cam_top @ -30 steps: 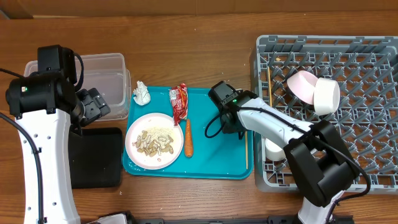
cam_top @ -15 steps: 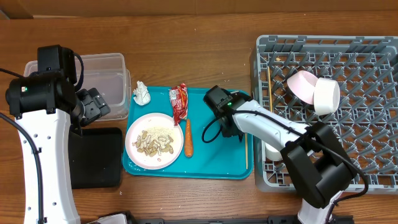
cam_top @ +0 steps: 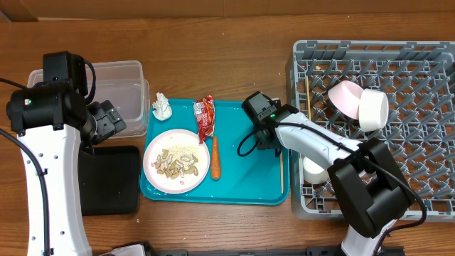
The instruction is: Sort waste into correct bins and load items into the dishwasher
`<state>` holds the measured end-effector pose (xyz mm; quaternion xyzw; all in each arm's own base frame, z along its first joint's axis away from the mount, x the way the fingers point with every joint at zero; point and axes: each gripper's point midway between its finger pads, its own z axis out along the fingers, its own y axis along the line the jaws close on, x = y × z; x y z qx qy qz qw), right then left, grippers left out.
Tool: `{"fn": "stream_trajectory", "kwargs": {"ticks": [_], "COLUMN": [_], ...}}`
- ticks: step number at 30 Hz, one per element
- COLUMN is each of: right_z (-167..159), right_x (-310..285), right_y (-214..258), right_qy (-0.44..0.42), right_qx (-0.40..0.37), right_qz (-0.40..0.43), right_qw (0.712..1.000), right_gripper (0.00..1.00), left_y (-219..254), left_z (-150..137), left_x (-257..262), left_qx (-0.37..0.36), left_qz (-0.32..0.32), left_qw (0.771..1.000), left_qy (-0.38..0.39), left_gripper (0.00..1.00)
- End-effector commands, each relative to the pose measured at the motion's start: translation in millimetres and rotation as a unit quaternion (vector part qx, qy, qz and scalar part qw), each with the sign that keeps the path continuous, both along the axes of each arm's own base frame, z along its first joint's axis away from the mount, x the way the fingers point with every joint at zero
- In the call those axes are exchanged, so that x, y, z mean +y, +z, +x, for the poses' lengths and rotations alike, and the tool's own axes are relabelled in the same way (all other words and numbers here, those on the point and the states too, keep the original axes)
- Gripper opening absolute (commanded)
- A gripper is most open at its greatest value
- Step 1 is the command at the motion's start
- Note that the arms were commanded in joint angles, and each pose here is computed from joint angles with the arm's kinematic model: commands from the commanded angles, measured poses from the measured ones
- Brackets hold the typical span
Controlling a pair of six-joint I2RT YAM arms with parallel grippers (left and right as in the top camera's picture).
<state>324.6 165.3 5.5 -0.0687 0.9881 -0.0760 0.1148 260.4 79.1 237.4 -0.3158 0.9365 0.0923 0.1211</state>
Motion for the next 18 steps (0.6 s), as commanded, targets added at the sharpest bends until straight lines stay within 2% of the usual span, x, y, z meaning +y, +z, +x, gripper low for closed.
{"fn": "stream_trajectory", "kwargs": {"ticks": [1,3,7,9,10,11,13,14,18], "right_z": [-38.1,-42.1,-37.9,-44.2,-45.6,-47.6,-47.8,-47.8,-47.1], "right_x": [5.6,8.5,2.3,15.7,16.7,15.4,14.7,14.8,13.5], "right_y": [-30.3,-30.3,-29.1,-30.8,-30.9,-31.0,-31.0,-31.1,-30.4], "right_qy": [0.049,0.063,0.031,0.08,0.085,0.079,0.069,0.069,0.069], "right_qx": [0.085,0.09,0.073,0.097,0.101,0.104,0.105,0.105,0.103], "right_qz": [0.013,0.009,-0.006,0.025,0.028,0.027,0.027,0.027,0.023], "right_qw": [0.995,0.994,0.997,0.992,0.991,0.991,0.992,0.992,0.992], "right_gripper": [0.41,0.41,0.41,0.41,0.38,0.25,0.08,0.04,0.04], "left_y": [7.8,7.8,7.8,7.8,7.8,7.9,7.8,7.8,7.9], "left_z": [0.3,0.3,0.3,0.3,0.3,0.3,0.3,0.3,0.3], "left_x": [4.4,4.4,4.4,4.4,4.4,4.4,4.4,4.4,4.4], "left_qx": [-0.011,-0.011,-0.011,-0.011,-0.011,-0.011,-0.011,-0.011,-0.011], "left_qz": [0.013,0.013,0.013,0.013,0.013,0.013,0.013,0.013,0.013], "left_qw": [1.0,1.0,1.0,1.0,1.0,1.0,1.0,1.0,1.0], "left_qy": [0.0,0.0,0.0,0.0,0.0,0.0,0.0,0.0,0.0], "left_gripper": [1.0,1.0,1.0,1.0,1.0,1.0,1.0,1.0,1.0]}}
